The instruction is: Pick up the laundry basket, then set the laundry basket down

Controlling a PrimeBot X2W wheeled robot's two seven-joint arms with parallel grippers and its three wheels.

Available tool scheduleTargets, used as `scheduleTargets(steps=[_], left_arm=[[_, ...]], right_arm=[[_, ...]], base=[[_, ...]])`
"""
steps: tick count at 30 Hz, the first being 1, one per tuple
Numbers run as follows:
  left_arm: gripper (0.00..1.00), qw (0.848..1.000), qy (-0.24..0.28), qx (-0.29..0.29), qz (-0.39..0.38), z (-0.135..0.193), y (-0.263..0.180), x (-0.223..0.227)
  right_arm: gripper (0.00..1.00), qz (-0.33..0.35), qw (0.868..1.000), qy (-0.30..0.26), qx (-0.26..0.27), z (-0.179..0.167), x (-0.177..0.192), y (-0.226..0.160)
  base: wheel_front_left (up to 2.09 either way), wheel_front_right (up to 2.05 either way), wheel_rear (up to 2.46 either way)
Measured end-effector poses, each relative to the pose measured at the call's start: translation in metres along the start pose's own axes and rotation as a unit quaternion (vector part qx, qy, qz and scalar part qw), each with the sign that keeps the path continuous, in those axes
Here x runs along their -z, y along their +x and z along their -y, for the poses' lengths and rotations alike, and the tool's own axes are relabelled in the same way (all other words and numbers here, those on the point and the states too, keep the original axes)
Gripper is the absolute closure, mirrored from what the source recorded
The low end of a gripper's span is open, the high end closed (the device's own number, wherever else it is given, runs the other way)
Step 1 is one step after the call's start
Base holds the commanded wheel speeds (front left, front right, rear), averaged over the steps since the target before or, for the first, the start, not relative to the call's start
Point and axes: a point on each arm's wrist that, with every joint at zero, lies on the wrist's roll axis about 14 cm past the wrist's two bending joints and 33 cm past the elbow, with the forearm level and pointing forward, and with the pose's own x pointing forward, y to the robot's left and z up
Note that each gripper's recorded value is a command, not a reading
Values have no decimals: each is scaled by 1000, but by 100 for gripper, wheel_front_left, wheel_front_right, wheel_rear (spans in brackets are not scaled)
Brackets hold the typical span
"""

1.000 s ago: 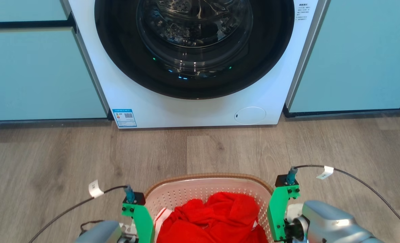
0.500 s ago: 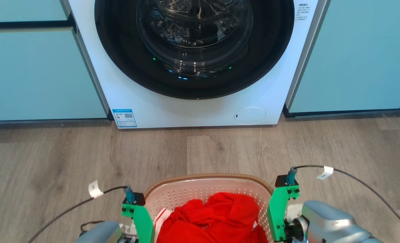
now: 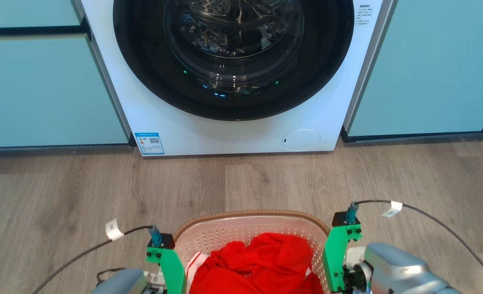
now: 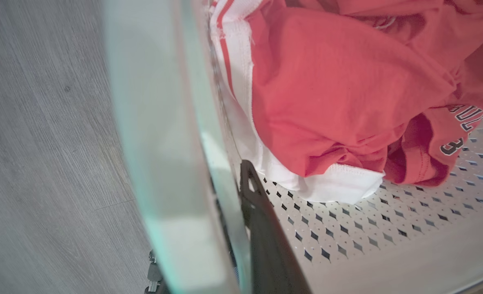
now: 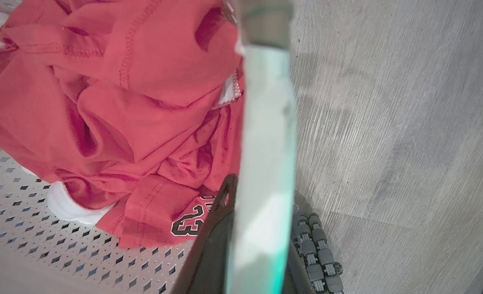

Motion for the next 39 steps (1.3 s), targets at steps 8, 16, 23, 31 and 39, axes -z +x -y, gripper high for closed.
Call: scheduleTargets(steps=[8, 16, 23, 31, 39], left_arm=[[100, 1000, 4, 1, -6, 0, 3, 1], [100, 1000, -1, 5, -15, 0, 7, 4], [100, 1000, -4, 6, -9, -1, 11, -6], [100, 1000, -11, 10, -10, -9, 28, -24], [100, 1000, -6, 17, -3, -18, 54, -53]], right_arm=[[100, -5, 1000, 4, 0, 2, 2, 2], [100, -14, 1000, 8, -2, 4, 6, 7], [100, -11, 1000, 10, -5, 7, 4, 14], [100, -9, 1000, 8, -5, 20, -15, 34], [100, 5, 1000, 8, -1, 44, -40, 62]], base=[[0, 0, 0], [0, 0, 0], [0, 0, 0], [0, 0, 0], [0, 0, 0]])
